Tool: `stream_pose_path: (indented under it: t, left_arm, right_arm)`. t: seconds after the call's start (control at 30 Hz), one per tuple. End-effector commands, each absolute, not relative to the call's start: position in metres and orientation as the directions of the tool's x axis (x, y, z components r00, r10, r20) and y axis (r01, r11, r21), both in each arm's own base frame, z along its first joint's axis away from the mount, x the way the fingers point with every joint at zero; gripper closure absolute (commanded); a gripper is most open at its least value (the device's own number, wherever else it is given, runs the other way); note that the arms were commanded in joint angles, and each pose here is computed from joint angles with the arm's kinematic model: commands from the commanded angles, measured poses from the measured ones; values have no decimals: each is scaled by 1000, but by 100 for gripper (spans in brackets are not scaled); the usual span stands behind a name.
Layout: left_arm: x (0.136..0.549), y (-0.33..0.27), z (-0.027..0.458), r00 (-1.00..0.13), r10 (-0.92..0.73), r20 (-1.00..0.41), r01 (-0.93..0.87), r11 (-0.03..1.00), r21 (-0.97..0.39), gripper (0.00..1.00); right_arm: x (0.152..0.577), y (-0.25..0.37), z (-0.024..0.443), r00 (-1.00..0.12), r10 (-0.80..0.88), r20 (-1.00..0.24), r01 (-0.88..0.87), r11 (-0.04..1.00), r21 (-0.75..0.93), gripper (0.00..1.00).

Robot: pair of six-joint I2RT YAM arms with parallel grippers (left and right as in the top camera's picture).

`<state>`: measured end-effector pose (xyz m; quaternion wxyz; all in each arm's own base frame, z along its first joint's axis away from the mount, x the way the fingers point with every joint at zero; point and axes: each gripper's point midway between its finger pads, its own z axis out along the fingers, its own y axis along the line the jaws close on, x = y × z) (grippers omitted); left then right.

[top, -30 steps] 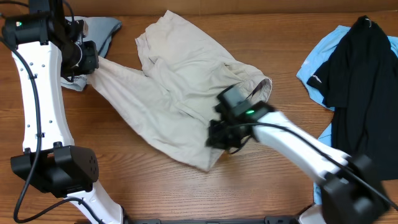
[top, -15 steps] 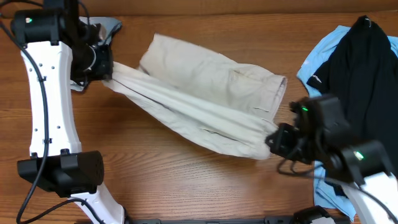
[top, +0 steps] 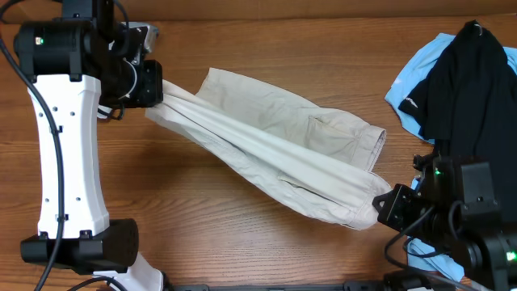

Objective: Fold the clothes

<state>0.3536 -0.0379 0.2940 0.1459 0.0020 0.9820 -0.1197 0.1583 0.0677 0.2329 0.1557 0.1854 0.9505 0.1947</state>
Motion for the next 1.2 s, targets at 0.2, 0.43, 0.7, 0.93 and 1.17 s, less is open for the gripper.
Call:
stream_pose_path:
  t: [0.2, 0.43, 0.7, 0.93, 1.17]
  left_arm:
    - [409, 3, 252, -936, -86, -340, -101, 995, 27, 96]
    - [466, 6, 219, -892, -136, -431, -156, 988, 11, 96]
    - [501, -10, 149, -925, -107, -366, -124, 992, 23, 96]
    - [522, -32, 112, -929, -74, -363, -84, 996, 10, 96]
    - [533, -53, 107, -917, -32, -396, -40, 999, 12, 0]
  right_arm:
    - [201, 32, 200, -875, 436, -209, 404, 897, 178, 96]
    - [260, 17, 174, -862, 446, -241, 426, 895, 131, 96]
    - [302, -29, 148, -847, 462, -263, 448, 887, 112, 96]
    - [341, -42, 123, -852, 427, -303, 415, 903, 108, 96]
    - [362, -45, 101, -847, 433, -309, 420, 901, 112, 27]
